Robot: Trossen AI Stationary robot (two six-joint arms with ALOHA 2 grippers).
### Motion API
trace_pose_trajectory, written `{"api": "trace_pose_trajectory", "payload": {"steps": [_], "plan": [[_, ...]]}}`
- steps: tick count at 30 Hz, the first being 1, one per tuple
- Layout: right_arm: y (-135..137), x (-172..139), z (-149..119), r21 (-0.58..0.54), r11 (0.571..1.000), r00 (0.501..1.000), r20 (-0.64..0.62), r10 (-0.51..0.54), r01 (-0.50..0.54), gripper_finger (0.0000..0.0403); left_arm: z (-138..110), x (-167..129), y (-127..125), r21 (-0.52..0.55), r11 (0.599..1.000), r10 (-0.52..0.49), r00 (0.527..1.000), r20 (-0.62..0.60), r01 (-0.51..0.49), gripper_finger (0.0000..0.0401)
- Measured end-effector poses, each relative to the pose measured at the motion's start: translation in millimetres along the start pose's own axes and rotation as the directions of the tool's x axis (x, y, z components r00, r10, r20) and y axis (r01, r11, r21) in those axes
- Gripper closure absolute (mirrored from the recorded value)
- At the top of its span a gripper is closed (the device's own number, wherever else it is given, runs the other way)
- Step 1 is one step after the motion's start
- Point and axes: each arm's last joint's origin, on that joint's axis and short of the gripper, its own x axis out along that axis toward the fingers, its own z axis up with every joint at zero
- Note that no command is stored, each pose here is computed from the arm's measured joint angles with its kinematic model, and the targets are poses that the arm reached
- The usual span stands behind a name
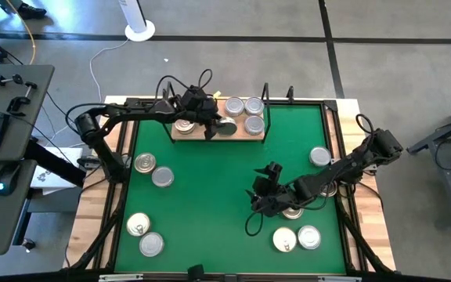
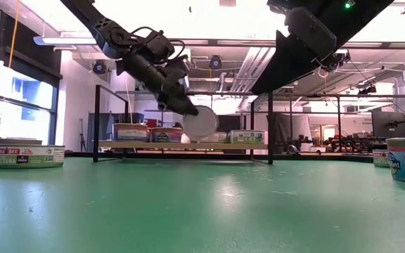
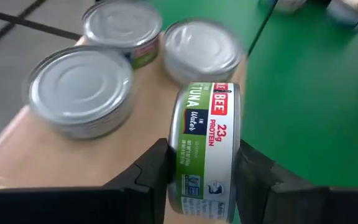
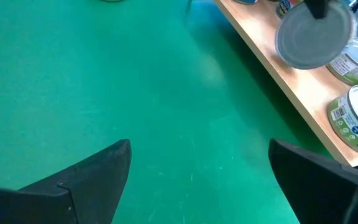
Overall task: Stack canned seafood by type on shelf
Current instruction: Put the green tuna can on the shelf and align with the other green tuna can
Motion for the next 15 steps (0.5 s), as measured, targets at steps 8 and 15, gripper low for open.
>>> {"api": "trace_pose_trajectory", "payload": {"steps": [8, 15], "plan": [[0, 0, 0, 0.000, 1.000, 1.000, 0.000, 0.000, 0.000, 0.0029, 10, -1, -2, -0.227, 0.968, -0.088, 0.990, 0.106, 0.110, 0.0290], [0, 0, 0, 0.000, 1.000, 1.000, 0.000, 0.000, 0.000, 0.0029, 13, 0, -5, -0.316, 0.940, -0.095, 0.987, 0.127, 0.131, 0.0289]]}}
